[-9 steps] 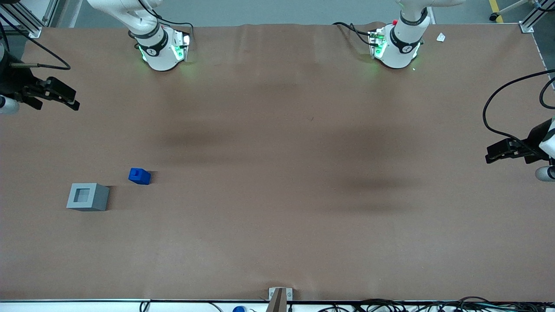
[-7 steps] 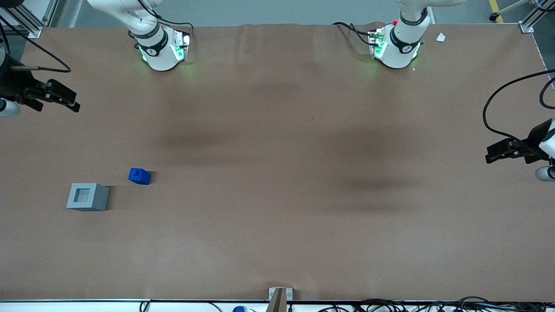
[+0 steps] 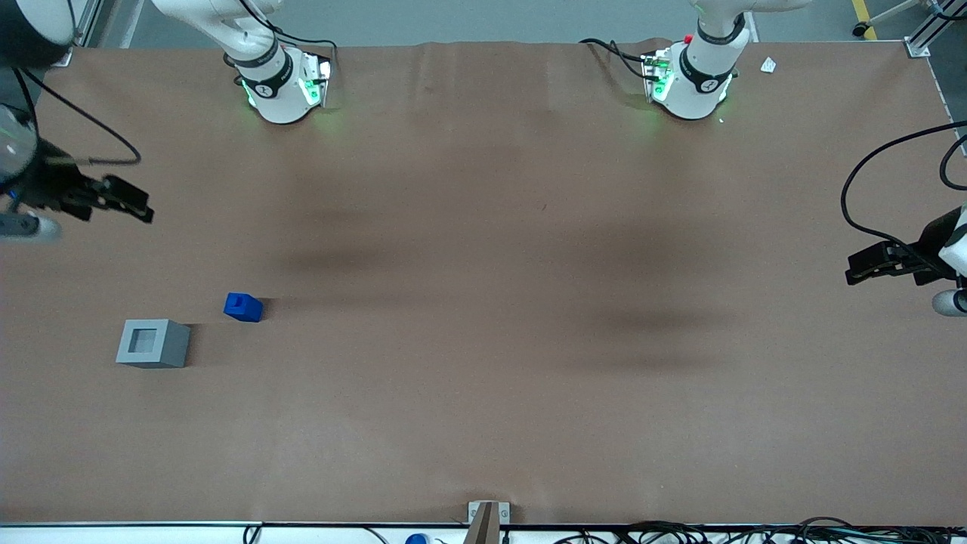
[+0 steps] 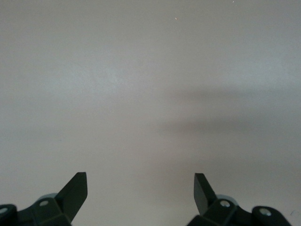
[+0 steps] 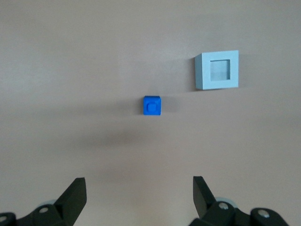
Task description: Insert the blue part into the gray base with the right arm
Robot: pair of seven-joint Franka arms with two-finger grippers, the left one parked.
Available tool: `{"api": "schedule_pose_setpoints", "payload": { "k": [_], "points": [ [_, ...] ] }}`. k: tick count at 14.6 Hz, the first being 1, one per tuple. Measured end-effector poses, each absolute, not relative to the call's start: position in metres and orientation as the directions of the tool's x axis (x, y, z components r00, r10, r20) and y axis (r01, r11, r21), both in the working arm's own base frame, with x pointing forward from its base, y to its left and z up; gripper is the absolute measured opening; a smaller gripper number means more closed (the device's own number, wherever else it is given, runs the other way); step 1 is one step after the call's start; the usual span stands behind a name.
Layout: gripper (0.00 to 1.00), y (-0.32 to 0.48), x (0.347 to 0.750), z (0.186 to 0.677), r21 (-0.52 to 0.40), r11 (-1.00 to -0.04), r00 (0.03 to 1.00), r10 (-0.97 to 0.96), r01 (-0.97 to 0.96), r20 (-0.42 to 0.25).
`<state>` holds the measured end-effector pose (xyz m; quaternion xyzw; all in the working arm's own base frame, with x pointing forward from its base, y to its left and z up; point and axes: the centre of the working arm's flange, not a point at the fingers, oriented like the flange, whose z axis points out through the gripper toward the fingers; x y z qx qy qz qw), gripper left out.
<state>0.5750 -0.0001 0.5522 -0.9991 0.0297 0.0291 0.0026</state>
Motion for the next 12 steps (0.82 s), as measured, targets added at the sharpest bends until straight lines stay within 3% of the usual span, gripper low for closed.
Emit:
{"api": "schedule_pose_setpoints", "payload": {
  "k": [5,12],
  "points": [
    [1.0,-0.02,0.622,0.434,0.012,-0.995,0.993,-0.095,-0.095,-0.066],
    [0.94,-0.018,0.611,0.328,0.015,-0.996,0.995,-0.093,-0.092,-0.041]
  ]
}}
